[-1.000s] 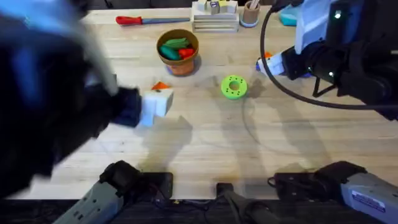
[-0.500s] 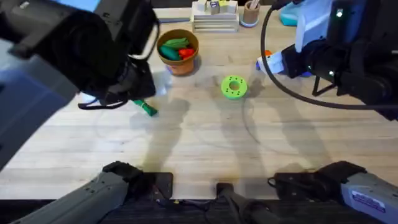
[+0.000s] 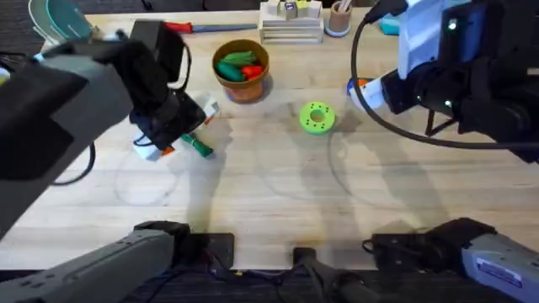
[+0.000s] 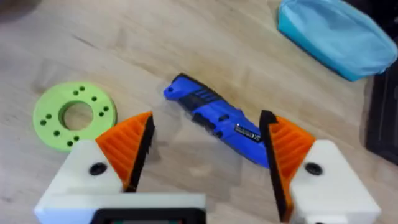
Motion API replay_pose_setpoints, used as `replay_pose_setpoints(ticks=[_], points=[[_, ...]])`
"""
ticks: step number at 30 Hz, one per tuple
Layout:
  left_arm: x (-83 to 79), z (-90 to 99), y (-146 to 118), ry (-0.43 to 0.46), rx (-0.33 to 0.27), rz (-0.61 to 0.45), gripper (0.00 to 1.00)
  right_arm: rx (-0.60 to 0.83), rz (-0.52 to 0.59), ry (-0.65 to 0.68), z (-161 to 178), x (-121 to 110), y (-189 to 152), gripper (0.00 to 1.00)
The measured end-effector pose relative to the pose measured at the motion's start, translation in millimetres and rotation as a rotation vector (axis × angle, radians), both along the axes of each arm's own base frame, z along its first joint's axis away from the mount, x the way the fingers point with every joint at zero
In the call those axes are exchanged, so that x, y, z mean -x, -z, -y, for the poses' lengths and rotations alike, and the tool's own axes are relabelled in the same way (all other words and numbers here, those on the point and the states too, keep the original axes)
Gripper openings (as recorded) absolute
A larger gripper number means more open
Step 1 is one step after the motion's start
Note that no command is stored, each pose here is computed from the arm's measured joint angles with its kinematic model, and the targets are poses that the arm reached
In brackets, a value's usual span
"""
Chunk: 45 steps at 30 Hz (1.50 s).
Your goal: Pick up the gripper from the table and insert it into the empty holder that is missing its gripper. Then pick up a screw, insert it into the mounting hole, and use the screwdriver to tighten it. Finally, clean up the table by picking up the vegetable and placing it into the bucket.
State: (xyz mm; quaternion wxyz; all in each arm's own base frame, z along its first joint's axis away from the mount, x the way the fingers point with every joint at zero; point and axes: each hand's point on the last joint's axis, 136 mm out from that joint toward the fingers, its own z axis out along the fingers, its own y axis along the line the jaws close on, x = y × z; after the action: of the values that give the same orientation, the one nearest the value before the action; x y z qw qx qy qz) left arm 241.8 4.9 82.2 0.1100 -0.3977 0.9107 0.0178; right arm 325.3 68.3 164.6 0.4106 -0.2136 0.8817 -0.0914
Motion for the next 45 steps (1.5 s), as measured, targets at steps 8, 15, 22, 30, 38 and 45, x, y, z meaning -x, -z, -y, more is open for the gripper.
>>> replay_pose_setpoints(ticks=[8,15,22,30,38,45], points=[[-3.6,-7.0,30,-0.038,0.115,0.043,0.993,0.014,-0.039,0.0,2,6,7,0.993],[0.8,-5.6,39,-0.008,0.115,0.033,0.993,0.014,-0.039,0.0,2,6,7,0.992],[3.9,-12.1,50,-0.008,0.079,-0.004,0.988,0.014,-0.04,0.0,2,6,7,0.992],[7.4,-21.4,53,-0.015,0.037,-0.033,0.524,0.019,-0.056,0.0,3,9,10,0.991],[1.8,-17.4,52,-0.013,0.061,-0.014,0.013,0.025,-0.073,0.0,4,12,13,0.991],[11.0,-4.5,40,0.012,0.134,-0.108,0.009,0.025,-0.073,0.0,4,12,13,0.991]])
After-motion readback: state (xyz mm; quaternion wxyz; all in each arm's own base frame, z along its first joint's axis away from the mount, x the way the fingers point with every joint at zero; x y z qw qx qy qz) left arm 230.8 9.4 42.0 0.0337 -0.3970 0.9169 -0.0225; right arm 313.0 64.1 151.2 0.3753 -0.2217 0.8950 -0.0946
